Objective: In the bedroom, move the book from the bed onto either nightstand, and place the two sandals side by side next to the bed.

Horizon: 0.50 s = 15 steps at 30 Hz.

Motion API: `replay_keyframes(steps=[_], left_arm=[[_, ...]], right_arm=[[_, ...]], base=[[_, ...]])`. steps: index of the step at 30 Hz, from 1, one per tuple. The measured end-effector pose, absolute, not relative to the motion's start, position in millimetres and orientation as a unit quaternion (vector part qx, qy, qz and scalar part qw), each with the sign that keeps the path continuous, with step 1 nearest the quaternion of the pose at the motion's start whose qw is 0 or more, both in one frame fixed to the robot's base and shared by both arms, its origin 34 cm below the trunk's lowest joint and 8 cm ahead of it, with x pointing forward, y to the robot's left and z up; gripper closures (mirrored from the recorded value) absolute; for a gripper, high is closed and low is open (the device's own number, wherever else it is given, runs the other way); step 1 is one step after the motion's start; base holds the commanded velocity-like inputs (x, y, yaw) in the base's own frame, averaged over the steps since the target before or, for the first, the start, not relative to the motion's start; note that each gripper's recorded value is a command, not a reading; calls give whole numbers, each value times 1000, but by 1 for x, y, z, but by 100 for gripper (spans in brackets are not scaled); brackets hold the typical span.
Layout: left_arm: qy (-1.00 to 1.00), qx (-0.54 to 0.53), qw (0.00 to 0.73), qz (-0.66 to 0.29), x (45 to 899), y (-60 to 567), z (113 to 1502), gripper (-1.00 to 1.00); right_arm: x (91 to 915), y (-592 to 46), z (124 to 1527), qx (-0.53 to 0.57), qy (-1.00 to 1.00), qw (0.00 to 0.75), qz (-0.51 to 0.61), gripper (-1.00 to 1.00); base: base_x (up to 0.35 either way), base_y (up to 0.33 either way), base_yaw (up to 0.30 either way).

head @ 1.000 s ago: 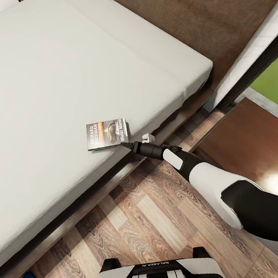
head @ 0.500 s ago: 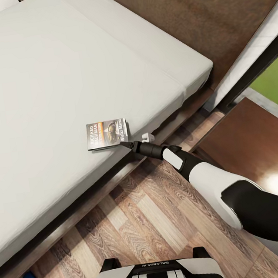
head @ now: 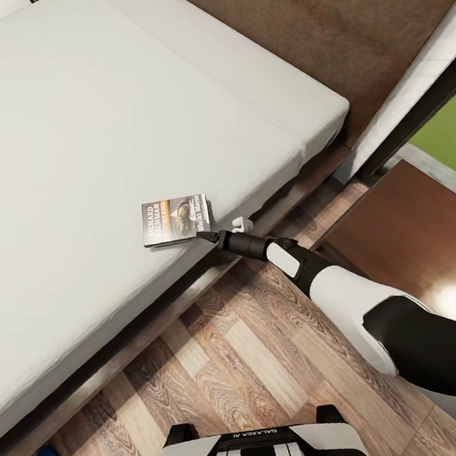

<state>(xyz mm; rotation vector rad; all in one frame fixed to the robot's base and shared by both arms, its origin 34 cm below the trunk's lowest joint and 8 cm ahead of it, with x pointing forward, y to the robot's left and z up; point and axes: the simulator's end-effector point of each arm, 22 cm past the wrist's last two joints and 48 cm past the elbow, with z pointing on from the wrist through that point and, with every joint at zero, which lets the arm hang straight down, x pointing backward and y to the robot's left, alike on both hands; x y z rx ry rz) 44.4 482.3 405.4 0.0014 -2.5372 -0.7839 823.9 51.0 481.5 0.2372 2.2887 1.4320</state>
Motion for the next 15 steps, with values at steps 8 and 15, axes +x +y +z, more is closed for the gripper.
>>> replay_keyframes(steps=[8,15], left_arm=[[-927,0,241,-286,44,482,405,-100],[-927,0,241,-286,44,482,405,-100]], right_arm=[[825,50,482,88,824,216,516,-100],[830,47,483,89,822,229,513,-100]], base=[[0,0,0],[0,0,0]])
